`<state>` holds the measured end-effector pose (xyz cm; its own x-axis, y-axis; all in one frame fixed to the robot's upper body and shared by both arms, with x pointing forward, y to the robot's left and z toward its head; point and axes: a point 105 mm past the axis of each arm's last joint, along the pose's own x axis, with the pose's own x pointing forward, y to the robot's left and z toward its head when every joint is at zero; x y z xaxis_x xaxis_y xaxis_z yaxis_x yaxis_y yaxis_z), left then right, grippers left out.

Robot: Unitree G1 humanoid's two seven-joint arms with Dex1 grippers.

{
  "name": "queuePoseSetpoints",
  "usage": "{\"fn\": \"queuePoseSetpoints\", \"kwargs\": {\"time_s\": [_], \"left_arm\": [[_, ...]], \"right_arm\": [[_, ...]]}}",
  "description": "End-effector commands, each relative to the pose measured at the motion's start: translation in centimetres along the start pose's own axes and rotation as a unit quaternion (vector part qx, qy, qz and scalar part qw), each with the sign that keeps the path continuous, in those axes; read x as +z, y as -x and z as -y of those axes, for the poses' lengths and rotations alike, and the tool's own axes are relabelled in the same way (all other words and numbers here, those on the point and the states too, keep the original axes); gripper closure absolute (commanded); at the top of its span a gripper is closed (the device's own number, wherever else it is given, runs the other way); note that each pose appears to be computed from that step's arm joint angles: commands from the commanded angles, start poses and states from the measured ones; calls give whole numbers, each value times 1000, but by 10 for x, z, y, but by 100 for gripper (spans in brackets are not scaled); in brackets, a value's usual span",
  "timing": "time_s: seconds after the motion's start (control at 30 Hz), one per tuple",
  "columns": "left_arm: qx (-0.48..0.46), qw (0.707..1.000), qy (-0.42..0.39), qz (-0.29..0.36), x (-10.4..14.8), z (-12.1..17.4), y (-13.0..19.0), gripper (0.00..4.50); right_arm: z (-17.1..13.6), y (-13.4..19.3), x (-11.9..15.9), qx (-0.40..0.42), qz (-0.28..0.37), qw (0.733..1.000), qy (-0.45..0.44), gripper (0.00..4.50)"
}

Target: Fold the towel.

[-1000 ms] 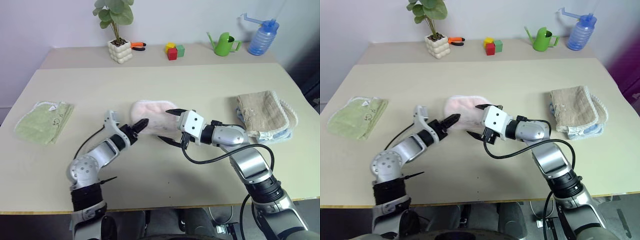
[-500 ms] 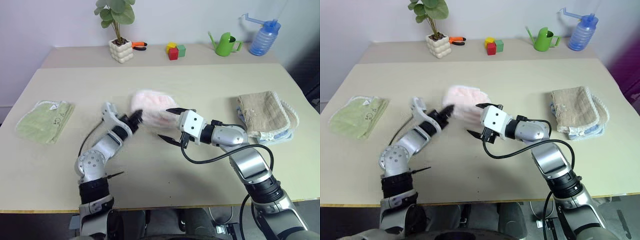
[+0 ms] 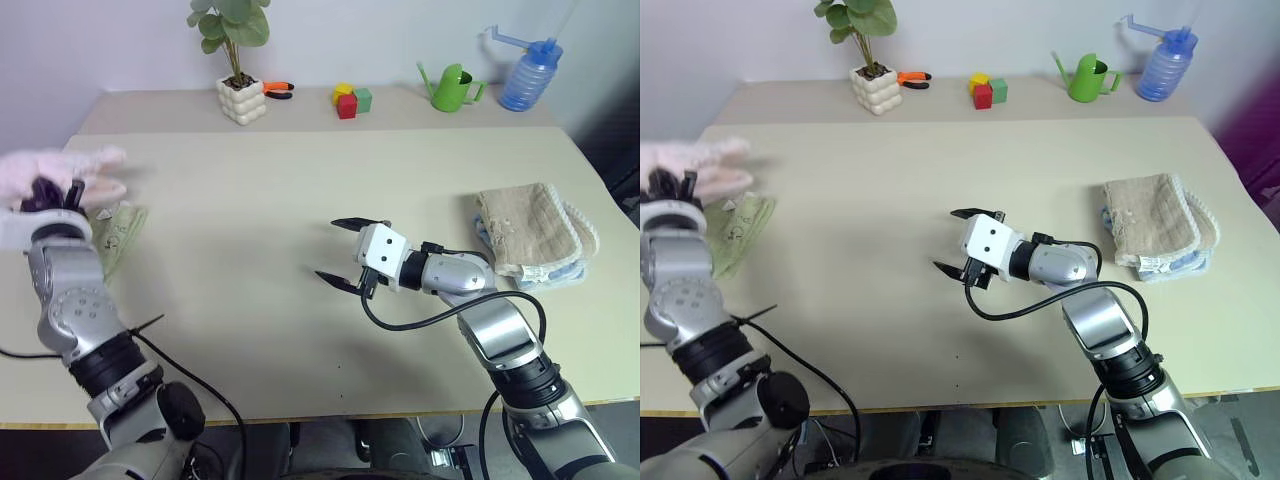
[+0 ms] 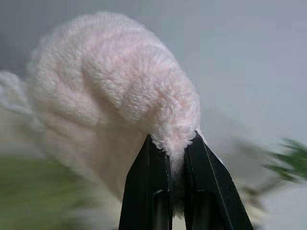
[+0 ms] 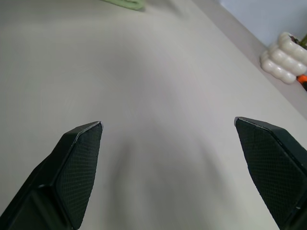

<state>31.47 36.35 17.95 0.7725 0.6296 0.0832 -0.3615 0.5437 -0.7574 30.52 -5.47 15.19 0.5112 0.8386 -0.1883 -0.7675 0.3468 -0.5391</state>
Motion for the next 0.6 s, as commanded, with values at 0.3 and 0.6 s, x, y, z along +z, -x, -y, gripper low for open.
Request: {"fn": "queuePoseSetpoints", "kwargs": {"time_s": [0.3,0.6], "left_arm": [[86,995,48,-18,-11,-42,35,190],[53,991,-81,90,40,-28,40,7]], "right_arm": [[1,0,9,1,21,1000,21,0],[10,1,5,-7,20,1000,13,0]]}}
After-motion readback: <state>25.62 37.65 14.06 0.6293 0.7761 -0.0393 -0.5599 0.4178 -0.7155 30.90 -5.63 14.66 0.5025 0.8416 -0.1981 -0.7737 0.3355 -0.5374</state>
